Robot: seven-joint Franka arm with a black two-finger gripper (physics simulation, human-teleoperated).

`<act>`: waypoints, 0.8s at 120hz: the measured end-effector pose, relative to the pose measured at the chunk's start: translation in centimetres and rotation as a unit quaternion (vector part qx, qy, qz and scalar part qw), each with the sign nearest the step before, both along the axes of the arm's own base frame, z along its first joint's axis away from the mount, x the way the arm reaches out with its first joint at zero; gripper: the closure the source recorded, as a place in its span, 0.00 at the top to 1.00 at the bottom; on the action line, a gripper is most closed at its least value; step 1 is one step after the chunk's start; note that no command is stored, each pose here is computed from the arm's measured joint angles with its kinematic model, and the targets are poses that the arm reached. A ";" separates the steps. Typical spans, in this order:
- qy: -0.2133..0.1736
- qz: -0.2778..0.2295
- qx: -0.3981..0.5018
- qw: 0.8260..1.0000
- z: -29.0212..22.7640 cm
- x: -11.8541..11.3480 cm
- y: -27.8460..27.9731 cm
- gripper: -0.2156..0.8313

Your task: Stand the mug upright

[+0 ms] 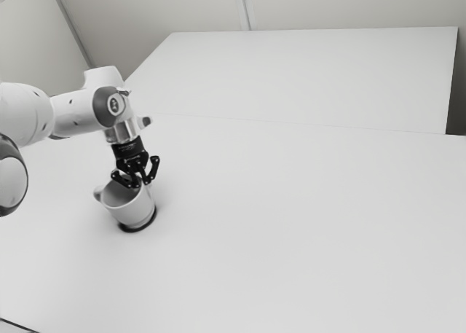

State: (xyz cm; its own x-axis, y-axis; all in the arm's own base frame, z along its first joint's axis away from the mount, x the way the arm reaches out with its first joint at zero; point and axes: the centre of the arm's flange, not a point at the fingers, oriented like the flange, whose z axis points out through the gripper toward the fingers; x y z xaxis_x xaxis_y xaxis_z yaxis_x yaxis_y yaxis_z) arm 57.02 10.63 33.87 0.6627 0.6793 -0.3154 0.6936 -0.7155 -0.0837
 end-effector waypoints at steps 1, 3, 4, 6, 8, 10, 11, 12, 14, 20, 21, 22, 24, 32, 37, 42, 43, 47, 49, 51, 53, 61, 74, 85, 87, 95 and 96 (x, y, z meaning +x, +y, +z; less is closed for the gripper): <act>0.000 0.001 0.000 1.000 0.0 0.0 -0.1 0.05; 0.001 0.002 0.000 1.000 -0.1 0.1 -0.2 0.05; 0.001 0.003 0.000 1.000 -0.2 0.2 -0.2 0.05; 0.002 0.004 0.000 1.000 -0.2 0.2 -0.3 0.05; 0.002 0.006 0.000 1.000 -0.3 0.3 -0.4 0.05; 0.003 0.008 0.000 1.000 -0.4 0.3 -0.4 0.05; 0.004 0.009 0.000 1.000 -0.4 0.3 -0.4 0.05; 0.004 0.009 0.000 1.000 -0.5 0.3 -0.4 0.05; 0.005 0.012 0.000 1.000 -0.6 0.4 -0.5 0.05; 0.005 0.018 -0.002 1.000 -0.7 0.7 -0.5 0.05; 0.005 0.020 -0.003 1.000 -0.8 0.7 -0.5 0.05; 0.005 0.021 -0.003 1.000 -0.8 0.8 -0.6 0.05; 0.006 0.023 -0.005 1.000 -0.9 0.8 -0.6 0.05; 0.008 0.032 -0.010 0.999 -1.2 1.0 -0.7 0.05; 0.009 0.036 -0.013 0.999 -1.2 1.0 -0.7 0.05; 0.009 0.041 -0.016 0.999 -1.3 1.0 -0.8 0.07; 0.009 0.041 -0.017 0.999 -1.3 1.0 -0.8 0.09; 0.009 0.044 -0.020 0.999 -1.3 1.0 -0.9 0.16; 0.009 0.046 -0.021 0.999 -1.3 1.0 -1.0 0.20; 0.008 0.047 -0.022 0.999 -1.3 1.1 -1.0 0.24; 0.008 0.049 -0.023 0.999 -1.3 1.1 -1.0 0.27; 0.008 0.052 -0.026 0.998 -1.2 1.1 -1.0 0.41; 0.006 0.055 -0.027 0.998 -0.9 1.1 -1.1 0.56; 0.002 0.054 -0.027 0.998 0.1 1.2 -1.1 0.64; 0.001 0.054 -0.027 0.998 0.3 1.2 -1.1 0.66; -0.006 0.052 -0.029 0.998 1.6 1.2 -1.1 0.69; -0.007 0.052 -0.029 0.998 1.7 1.1 -1.1 0.70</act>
State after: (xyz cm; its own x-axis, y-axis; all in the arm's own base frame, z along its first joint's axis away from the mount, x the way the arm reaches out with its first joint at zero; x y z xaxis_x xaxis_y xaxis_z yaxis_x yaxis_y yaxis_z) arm 58.16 9.50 35.62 0.5940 0.7256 -0.3474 0.7655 -0.6426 -0.0333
